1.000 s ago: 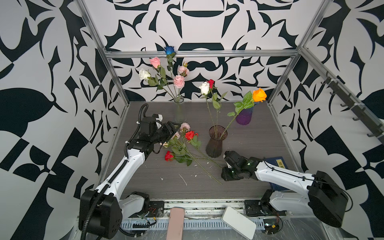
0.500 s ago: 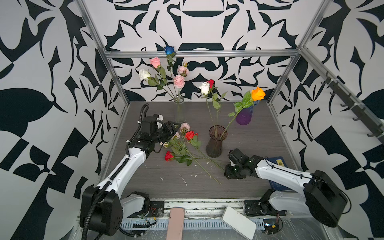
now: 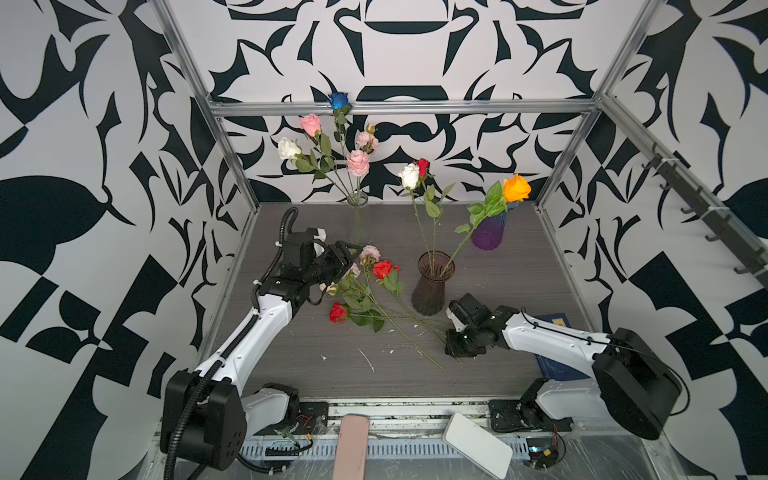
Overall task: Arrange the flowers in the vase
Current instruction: 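Hold stems with the right gripper, grasp a red rose with the left, then lift the red rose up out of the bunch with the left gripper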
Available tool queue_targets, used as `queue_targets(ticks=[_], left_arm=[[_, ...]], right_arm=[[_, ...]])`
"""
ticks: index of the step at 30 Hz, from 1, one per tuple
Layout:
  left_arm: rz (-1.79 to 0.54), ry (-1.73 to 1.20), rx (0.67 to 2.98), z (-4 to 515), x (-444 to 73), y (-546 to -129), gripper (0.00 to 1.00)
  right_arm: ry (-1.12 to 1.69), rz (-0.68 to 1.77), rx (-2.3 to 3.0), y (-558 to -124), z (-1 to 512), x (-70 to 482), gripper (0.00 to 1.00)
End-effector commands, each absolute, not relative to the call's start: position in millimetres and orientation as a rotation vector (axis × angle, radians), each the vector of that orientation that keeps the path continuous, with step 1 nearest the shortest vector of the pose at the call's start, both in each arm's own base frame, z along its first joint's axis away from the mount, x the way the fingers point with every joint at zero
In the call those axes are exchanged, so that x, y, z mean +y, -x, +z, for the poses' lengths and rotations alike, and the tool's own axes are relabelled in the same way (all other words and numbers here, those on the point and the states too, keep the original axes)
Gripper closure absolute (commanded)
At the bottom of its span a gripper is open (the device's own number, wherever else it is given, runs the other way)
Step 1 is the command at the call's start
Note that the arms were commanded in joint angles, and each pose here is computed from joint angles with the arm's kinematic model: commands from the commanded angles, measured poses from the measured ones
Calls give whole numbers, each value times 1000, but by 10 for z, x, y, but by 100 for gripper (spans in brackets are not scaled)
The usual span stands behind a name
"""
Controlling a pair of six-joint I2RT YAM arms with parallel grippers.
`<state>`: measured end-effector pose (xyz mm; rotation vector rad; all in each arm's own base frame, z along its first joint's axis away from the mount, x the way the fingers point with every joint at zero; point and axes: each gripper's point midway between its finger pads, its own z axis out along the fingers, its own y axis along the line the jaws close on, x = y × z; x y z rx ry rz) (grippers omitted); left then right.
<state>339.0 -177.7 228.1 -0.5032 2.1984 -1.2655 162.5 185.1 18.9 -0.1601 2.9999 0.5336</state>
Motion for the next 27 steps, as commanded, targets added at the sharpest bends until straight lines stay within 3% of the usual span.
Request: queue_targets(ticks=[1,9,14,27], left_arm=[[-1265,514,2195,2224,-1764,-3414,34],[-1301,525,2175,2188,-1791,-3447,34],[-1393,506,2143,2172,-1879,-3466,40],[-1531,550,2190,1931,-2085,-3543,39]], right_arm=[[214,575,2965,-1621,327,1892,81],[355,699,2819,-1746,731,2121,94],[478,889,2612,-1782,1155,2402,100],[582,1076,2406,-1749,1613,2754,100]])
